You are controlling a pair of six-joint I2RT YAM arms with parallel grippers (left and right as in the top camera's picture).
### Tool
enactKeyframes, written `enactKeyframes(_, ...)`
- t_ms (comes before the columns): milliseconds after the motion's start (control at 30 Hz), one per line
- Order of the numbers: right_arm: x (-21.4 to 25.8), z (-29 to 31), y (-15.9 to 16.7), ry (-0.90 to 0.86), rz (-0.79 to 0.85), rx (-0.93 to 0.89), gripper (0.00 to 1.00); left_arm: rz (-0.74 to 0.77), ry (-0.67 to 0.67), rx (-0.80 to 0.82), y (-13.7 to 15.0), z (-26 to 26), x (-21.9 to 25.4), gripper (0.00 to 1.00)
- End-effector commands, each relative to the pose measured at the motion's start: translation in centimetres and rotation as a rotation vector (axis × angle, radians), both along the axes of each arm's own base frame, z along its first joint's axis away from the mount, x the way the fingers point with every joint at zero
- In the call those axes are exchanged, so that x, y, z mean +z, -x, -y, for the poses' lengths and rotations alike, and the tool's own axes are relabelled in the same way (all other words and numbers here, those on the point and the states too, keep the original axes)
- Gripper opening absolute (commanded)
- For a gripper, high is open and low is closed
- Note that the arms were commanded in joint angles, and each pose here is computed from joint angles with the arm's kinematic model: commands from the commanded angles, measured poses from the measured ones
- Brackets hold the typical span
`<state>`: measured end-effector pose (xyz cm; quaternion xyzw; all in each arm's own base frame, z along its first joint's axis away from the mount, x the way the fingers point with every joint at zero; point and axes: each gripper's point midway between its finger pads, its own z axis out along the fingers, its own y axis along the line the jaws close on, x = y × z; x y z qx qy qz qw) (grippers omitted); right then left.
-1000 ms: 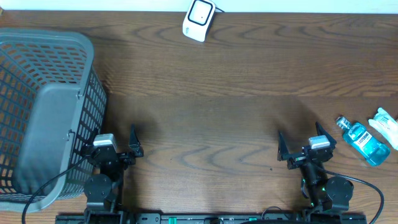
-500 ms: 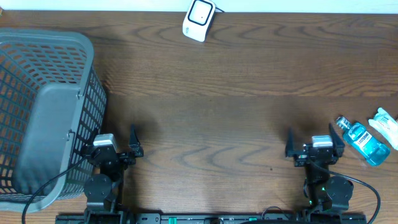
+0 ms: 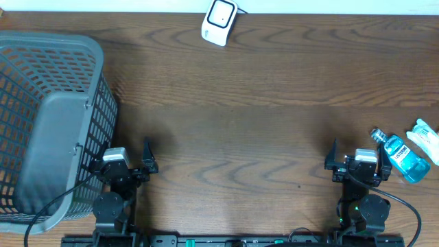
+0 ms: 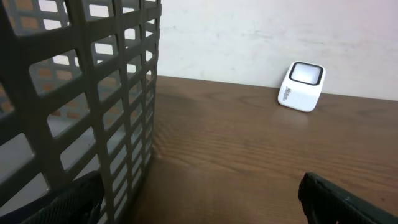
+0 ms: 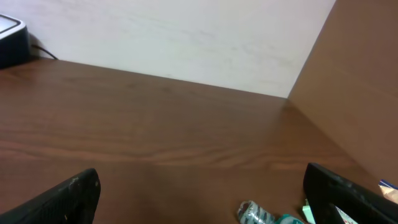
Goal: Scan the item barcode
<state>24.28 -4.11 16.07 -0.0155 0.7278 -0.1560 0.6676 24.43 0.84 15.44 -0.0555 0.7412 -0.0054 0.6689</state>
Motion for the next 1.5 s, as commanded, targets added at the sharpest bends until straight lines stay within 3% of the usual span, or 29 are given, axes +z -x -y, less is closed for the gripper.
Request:
enactKeyframes(0,0.0,0.3,0.1,0.006,0.002,-0.018,0.99,-0.042,0.004,0.022,0.1,-0.4,-1.6,1.00)
enactKeyframes(1267,0.0,-2.6,-0.3,0.005,0.002,0.102,0.99,-0.042,0.004,0.022,0.1,-0.4,-1.6,1.00)
enactKeyframes(1467,0.0,-2.6,-0.3,-0.102,0.019,0.095,0.99,-0.042,0.004,0.022,0.1,-0.4,-1.6,1.00)
